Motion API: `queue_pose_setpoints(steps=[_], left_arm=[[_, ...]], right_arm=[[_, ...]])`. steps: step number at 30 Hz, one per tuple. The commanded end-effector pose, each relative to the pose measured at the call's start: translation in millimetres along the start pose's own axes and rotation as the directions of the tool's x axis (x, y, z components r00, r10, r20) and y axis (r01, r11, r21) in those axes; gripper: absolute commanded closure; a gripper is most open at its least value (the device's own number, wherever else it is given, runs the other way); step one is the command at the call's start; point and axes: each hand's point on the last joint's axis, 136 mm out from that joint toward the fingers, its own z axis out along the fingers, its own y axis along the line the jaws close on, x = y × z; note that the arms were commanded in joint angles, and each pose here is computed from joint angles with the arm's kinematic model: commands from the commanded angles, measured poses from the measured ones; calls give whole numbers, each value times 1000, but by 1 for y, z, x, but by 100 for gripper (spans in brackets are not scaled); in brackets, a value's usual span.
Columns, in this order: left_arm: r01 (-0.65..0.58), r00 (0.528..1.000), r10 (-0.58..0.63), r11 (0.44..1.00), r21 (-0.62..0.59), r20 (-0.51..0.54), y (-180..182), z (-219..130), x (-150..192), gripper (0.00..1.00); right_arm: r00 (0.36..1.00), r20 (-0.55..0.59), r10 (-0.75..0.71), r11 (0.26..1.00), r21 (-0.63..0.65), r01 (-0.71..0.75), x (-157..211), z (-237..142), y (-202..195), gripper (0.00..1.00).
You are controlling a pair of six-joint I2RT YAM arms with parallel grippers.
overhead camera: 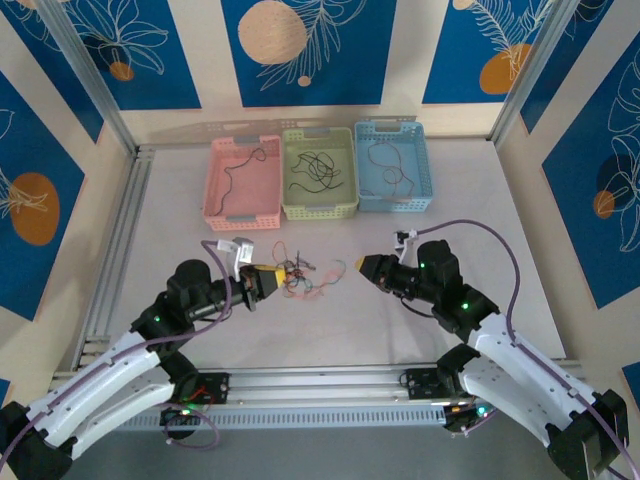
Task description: Untangle the cables
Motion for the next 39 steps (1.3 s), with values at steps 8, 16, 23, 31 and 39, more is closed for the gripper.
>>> queue_pose_setpoints(steps=[8,16,23,31,39], left_arm=[[-9,1000,8,1000,20,14,-5,4,-6,100],[-12,1000,12,1000,26,4,-6,6,-6,100],[-12,1000,12,999,44,-3,-11,6,-7,100],[-12,1000,12,999,46,-8,-11,6,-6,100],[-14,1000,14,999,47,-11,-11,4,-5,100]], right_arm=[[981,-23,-194,979,-73,192,0,-6,22,51],[949,-62,-309,943,-151,297,10,-7,38,53],[947,-79,-311,946,-121,301,7,3,37,55],[942,-128,-312,947,-126,296,14,16,36,61],[938,-147,-315,947,-118,299,20,23,30,61]])
